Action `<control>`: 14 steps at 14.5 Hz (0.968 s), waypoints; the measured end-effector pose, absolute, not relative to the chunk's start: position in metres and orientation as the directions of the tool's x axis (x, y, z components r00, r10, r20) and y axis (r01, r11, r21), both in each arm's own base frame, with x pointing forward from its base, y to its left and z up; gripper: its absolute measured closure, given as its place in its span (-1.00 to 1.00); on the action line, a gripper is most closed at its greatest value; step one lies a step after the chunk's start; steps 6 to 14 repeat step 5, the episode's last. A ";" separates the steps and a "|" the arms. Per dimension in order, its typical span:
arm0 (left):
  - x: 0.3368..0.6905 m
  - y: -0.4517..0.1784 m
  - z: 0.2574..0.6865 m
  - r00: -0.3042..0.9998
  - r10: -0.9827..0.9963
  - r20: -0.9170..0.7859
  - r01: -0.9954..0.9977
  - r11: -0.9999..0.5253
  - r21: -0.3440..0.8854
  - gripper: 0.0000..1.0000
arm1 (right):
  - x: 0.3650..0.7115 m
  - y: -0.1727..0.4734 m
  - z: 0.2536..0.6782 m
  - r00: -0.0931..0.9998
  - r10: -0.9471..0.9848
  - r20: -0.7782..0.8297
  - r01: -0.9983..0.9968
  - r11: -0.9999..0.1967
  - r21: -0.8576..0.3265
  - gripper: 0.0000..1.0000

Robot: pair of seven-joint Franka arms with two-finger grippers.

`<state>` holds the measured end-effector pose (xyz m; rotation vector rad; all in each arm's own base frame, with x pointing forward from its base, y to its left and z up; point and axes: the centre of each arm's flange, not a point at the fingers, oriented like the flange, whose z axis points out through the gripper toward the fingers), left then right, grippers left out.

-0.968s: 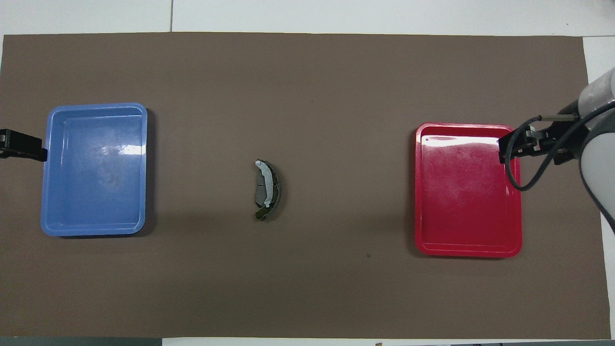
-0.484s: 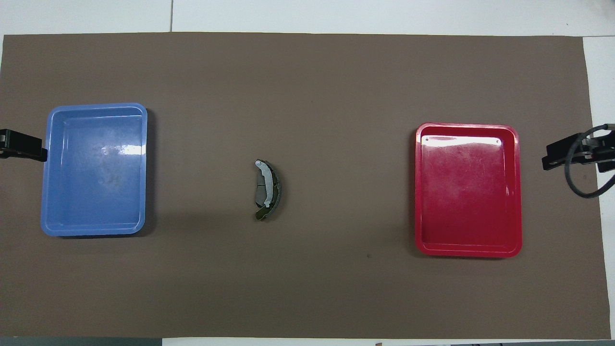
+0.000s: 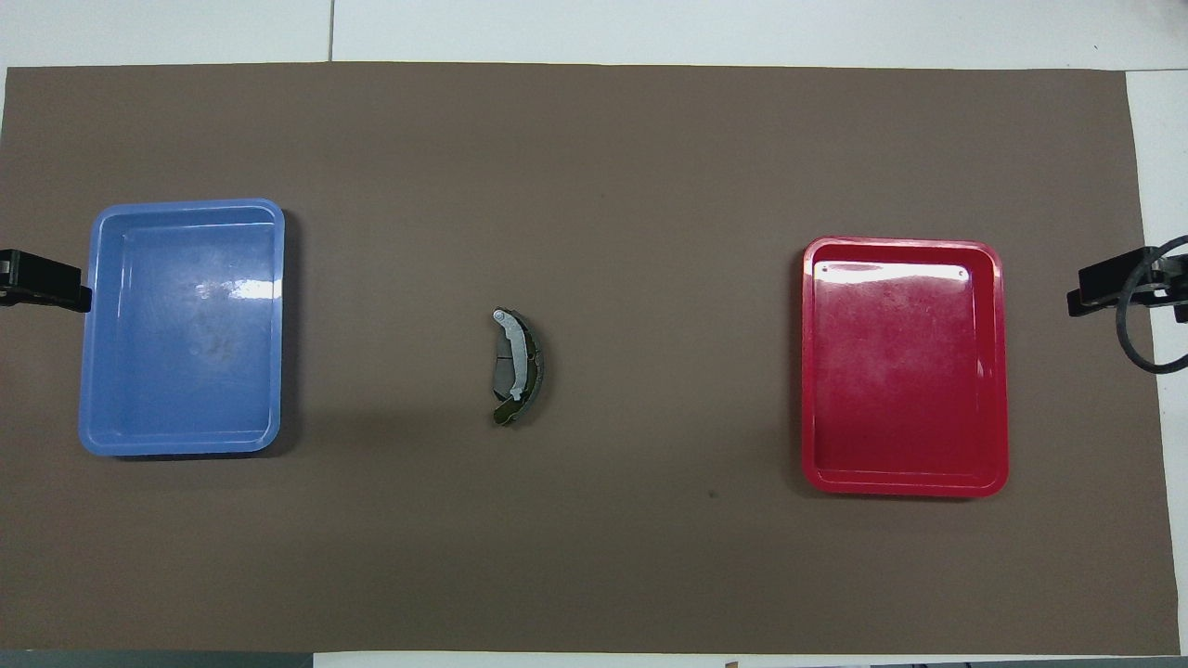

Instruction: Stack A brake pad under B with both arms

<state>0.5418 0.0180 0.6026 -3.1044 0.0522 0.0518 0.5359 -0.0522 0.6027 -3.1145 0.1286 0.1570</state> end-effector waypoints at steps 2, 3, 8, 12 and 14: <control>0.542 0.018 0.603 0.999 -0.033 -0.035 -0.034 -0.999 -0.036 -1.00 | 0.536 -0.053 0.603 0.992 -0.082 -0.100 -0.084 -0.996 -0.016 -1.00; 0.542 0.018 0.602 0.999 -0.033 -0.036 -0.034 -0.999 -0.036 -1.00 | 0.536 -0.054 0.604 0.992 -0.084 -0.099 -0.086 -0.996 -0.016 -1.00; 0.541 0.018 0.602 0.999 -0.033 -0.042 -0.034 -0.999 -0.035 -1.00 | 0.536 -0.055 0.604 0.991 -0.087 -0.099 -0.089 -0.996 -0.016 -1.00; 0.541 0.018 0.602 0.999 -0.033 -0.042 -0.034 -0.999 -0.035 -1.00 | 0.536 -0.055 0.604 0.991 -0.087 -0.099 -0.089 -0.996 -0.016 -1.00; 0.541 0.018 0.602 0.999 -0.033 -0.042 -0.034 -0.999 -0.035 -1.00 | 0.536 -0.055 0.604 0.991 -0.087 -0.099 -0.089 -0.996 -0.016 -1.00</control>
